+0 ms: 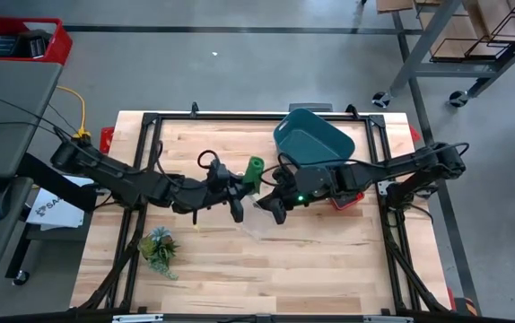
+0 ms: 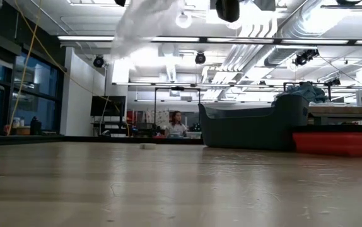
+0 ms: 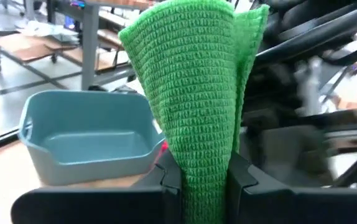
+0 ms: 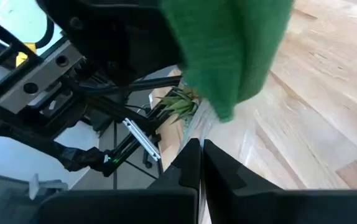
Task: Roll bandage
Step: Put the green bandage into the transparent zip bag
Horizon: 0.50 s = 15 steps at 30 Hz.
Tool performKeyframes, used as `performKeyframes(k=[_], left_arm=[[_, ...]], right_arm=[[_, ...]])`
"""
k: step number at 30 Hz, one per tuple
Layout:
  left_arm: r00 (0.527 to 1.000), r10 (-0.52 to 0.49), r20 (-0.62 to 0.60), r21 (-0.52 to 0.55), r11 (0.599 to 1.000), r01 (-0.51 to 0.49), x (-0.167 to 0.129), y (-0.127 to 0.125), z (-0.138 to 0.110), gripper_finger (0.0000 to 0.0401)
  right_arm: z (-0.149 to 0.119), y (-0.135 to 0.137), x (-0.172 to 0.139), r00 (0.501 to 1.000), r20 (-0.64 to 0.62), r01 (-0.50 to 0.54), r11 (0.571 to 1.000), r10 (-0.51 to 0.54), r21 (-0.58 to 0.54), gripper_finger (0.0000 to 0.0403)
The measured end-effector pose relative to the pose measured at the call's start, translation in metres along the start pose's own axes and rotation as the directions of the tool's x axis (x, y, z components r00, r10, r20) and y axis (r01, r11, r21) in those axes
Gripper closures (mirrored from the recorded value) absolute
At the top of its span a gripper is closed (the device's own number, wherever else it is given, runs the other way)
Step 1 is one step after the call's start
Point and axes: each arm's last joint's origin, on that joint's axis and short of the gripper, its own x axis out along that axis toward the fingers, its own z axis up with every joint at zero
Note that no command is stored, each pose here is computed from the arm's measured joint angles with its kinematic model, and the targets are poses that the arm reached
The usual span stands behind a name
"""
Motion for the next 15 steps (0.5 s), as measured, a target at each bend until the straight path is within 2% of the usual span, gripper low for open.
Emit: performKeyframes(k=[6,12,15], left_arm=[[0.999,-0.041,0.031,-0.012,0.999,0.041,-0.006,-0.008,0.002,0.0362],[1.0,0.026,0.013,0.025,0.999,-0.026,0.001,-0.006,-0.007,0.0362],[1.0,0.019,0.011,0.021,1.0,-0.019,0.006,-0.005,-0.008,0.0362]], right_arm=[[0.004,-0.004,0.0,1.0,0.01,0.013,0.999,-0.013,-0.036,0.0403],[0.011,-0.009,0.0,1.0,0.012,0.011,0.999,-0.011,-0.048,0.0403],[0.013,-0.01,0.0,1.0,0.009,0.011,0.999,-0.01,-0.052,0.0403]])
